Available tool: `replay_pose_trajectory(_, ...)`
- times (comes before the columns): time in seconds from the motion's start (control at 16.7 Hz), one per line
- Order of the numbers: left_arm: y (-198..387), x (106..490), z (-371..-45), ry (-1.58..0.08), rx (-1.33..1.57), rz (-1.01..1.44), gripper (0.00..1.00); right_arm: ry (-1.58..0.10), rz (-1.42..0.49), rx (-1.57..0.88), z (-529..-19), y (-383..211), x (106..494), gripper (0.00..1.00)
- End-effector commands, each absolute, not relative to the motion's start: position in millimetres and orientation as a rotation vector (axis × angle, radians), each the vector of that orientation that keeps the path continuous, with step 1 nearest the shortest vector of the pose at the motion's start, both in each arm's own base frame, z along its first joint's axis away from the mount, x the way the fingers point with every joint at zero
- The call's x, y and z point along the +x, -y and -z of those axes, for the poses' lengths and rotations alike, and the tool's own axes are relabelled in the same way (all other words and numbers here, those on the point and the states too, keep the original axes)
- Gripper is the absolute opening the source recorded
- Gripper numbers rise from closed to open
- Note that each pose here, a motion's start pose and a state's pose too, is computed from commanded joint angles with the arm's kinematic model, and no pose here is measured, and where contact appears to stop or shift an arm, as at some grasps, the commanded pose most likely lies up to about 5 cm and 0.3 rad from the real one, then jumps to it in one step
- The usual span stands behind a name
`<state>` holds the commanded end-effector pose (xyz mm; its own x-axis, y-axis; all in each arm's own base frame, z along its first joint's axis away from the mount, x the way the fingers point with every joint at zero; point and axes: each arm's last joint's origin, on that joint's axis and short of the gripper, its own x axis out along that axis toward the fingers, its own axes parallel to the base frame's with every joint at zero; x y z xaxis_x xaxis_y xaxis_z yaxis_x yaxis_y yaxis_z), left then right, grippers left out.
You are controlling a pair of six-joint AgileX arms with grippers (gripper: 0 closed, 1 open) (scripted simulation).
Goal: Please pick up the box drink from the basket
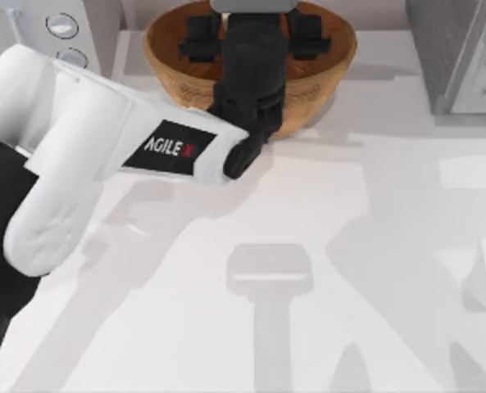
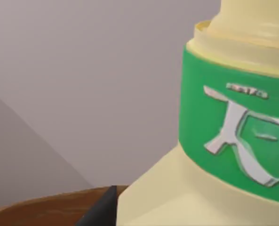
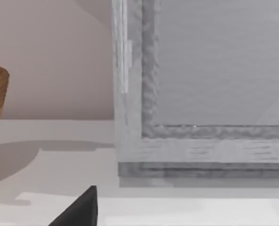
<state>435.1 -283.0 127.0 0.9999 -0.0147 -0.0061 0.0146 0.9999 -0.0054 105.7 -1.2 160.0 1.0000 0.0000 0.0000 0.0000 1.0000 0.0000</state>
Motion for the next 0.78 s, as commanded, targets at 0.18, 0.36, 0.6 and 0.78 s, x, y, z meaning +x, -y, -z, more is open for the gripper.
replay_pose_trajectory(0.18,283.0,435.1,-127.0,-0.006,-0.005,0.015,0.47,0.0,0.0,0.0,-160.0,1.2,105.7,1.0)
replay_pose_trajectory(0.36,283.0,435.1,-127.0,-0.006,-0.005,0.015,0.25,0.0,0.0,0.0,-160.0,1.2,105.7,1.0)
replay_pose_trajectory(0.6,283.0,435.1,-127.0,-0.006,-0.005,0.015,0.0,0.0,0.0,0.0,-160.0,1.2,105.7,1.0)
replay_pose_trajectory(0.78,283.0,435.1,-127.0,-0.006,-0.005,0.015,0.0,0.0,0.0,0.0,-160.0,1.2,105.7,1.0)
